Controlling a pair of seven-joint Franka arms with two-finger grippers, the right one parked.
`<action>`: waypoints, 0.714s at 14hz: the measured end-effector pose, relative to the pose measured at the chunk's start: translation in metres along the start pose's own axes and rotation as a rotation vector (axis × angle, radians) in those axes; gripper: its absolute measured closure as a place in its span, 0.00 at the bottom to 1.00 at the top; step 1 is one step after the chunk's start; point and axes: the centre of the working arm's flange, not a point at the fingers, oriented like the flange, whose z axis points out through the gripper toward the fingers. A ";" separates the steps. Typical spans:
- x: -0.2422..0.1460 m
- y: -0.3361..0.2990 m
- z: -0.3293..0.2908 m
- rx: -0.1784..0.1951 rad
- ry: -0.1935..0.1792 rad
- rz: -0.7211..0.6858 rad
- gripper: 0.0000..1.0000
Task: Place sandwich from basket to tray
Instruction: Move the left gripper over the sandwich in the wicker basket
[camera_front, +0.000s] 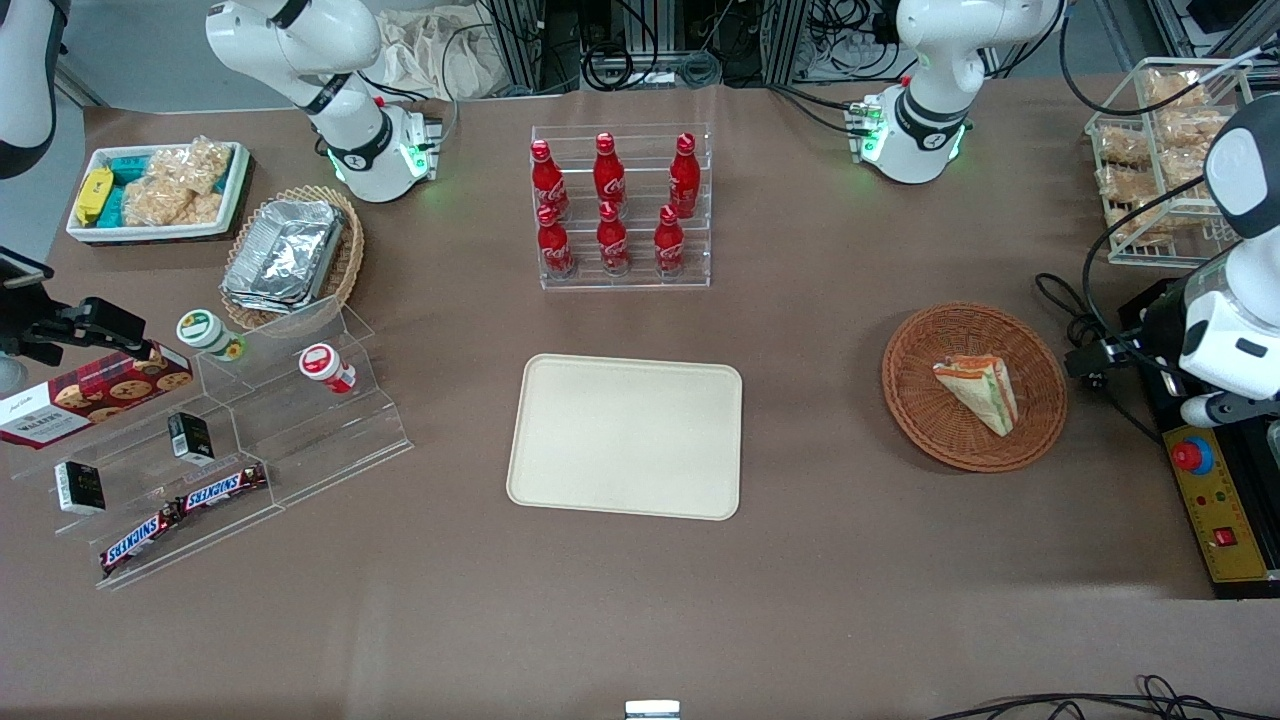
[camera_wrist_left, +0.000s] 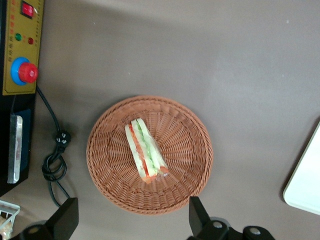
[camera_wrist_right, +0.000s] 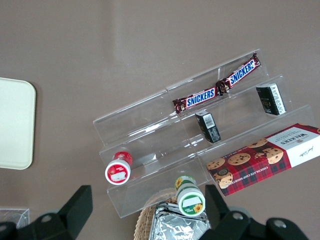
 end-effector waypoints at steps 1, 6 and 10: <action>-0.002 0.004 0.001 0.002 -0.007 0.004 0.00; -0.007 0.004 0.007 0.019 -0.059 -0.091 0.00; -0.009 -0.003 0.041 0.056 -0.141 -0.288 0.00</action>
